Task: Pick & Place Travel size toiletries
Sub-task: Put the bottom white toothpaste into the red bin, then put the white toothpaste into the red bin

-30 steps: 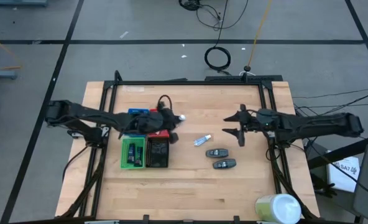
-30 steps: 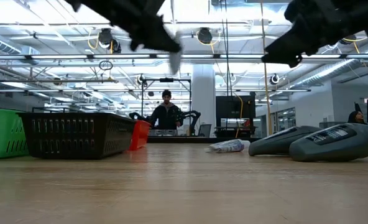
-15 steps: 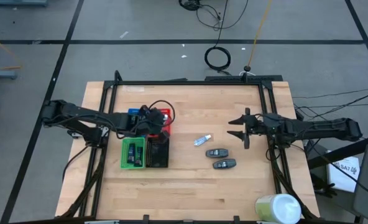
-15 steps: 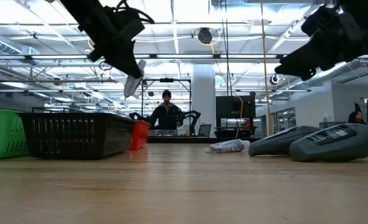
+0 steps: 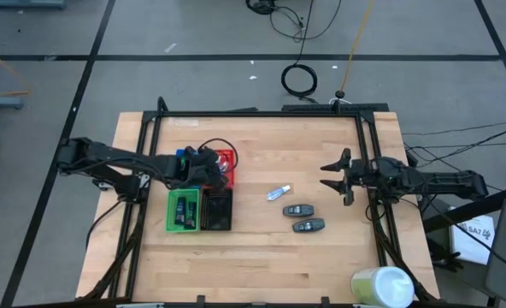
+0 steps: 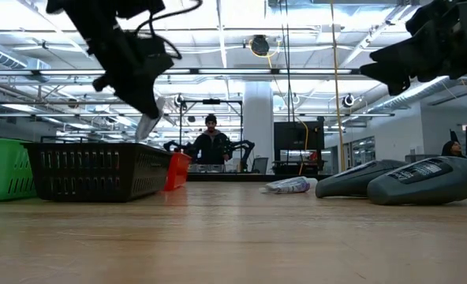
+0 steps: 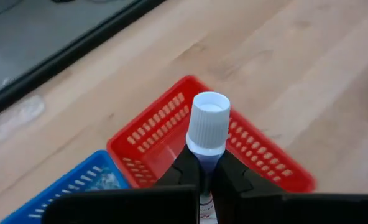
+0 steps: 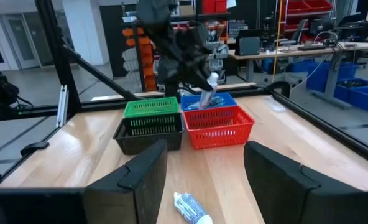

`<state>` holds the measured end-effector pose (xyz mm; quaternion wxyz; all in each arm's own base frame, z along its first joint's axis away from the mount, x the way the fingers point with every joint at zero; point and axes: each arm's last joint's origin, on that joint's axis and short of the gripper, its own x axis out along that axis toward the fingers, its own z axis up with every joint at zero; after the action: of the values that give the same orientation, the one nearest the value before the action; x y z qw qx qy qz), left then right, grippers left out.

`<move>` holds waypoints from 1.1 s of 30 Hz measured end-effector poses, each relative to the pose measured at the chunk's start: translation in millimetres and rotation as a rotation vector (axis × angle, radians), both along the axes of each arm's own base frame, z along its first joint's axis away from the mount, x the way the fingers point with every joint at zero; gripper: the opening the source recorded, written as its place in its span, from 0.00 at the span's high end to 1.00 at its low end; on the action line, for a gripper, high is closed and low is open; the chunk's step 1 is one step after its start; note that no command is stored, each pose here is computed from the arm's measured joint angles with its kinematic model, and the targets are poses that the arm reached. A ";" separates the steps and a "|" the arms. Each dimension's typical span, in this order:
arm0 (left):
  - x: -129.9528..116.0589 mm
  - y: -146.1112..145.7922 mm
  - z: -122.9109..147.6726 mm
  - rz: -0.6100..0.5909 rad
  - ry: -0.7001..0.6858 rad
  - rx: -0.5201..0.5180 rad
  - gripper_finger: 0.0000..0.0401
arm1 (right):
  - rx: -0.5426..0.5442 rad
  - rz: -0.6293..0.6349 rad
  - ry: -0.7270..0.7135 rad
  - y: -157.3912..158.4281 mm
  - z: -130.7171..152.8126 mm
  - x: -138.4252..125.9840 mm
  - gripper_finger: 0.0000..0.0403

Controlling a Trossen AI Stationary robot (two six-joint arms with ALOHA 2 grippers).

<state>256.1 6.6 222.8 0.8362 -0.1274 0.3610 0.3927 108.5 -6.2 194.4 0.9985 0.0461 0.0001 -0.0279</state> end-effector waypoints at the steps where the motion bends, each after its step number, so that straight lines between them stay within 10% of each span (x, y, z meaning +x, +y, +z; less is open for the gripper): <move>1: -1.1 2.5 -4.8 0.016 -0.008 -0.005 0.99 | 0.000 0.000 -0.002 0.0 0.0 -0.4 0.50; 10: -2.2 21.0 -30.9 0.012 -0.125 -0.174 0.99 | 0.012 0.000 -0.009 0.0 0.5 -1.0 0.50; 33: -0.5 24.0 -29.8 -0.005 -0.142 -0.171 0.72 | 0.019 -0.001 -0.008 0.0 0.4 -1.0 0.50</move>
<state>255.6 30.7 193.1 0.8467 -0.2249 0.3336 0.3481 107.5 -6.2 194.8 0.9980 0.0557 -0.0038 -0.0281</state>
